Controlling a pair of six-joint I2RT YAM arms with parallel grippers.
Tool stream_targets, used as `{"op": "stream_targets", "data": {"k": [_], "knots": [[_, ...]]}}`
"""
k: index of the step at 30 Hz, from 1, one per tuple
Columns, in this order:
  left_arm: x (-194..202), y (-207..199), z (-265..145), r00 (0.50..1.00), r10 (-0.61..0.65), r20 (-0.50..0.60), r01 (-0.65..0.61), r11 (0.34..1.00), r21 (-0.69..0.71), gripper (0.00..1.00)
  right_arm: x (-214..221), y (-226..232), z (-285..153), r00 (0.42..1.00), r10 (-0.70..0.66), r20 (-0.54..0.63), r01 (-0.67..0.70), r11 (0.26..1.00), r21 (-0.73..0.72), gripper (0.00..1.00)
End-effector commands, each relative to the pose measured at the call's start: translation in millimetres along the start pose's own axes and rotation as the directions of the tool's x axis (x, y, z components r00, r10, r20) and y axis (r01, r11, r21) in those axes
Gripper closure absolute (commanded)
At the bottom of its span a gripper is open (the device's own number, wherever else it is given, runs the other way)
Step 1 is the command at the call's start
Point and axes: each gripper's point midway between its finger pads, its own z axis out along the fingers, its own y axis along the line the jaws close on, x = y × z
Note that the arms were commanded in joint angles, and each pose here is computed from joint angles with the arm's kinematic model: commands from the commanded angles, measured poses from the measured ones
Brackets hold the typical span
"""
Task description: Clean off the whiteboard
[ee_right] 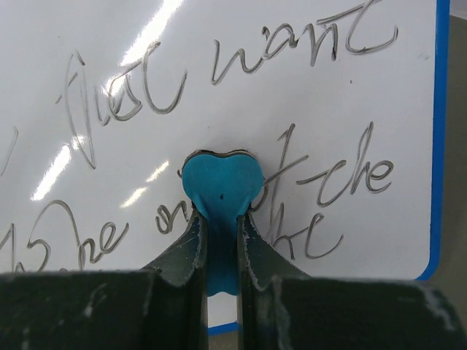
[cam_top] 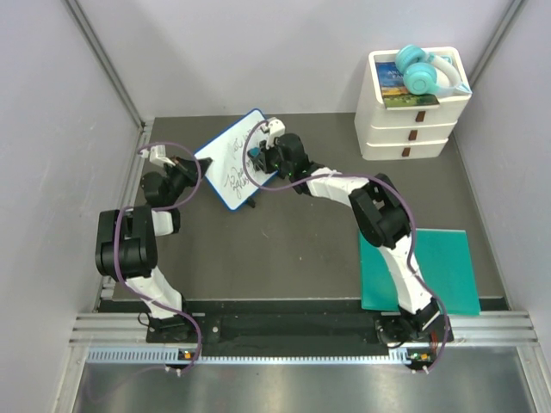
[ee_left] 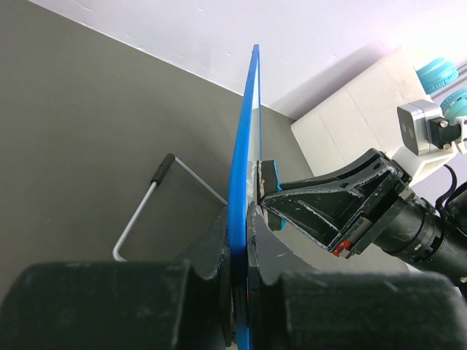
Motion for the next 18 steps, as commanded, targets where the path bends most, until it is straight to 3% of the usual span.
{"op": "stream_targets", "data": {"k": [1,13,18], "knots": [[28,31,-12,0.989,0.122,-0.080,-0.128,0.988,-0.083,1.00,-10,37,5,1.000,-0.021,0.017,0.023,0.994,-0.103,1.00],[29,29,-12,0.989,0.120,-0.083,-0.126,0.990,-0.070,1.00,35,166,-21,0.987,-0.146,-0.067,0.122,0.953,-0.277,1.00],[30,29,-12,0.990,0.114,-0.087,-0.120,0.991,-0.066,1.00,56,193,-27,0.980,-0.163,-0.117,0.122,0.946,-0.302,1.00]]}}
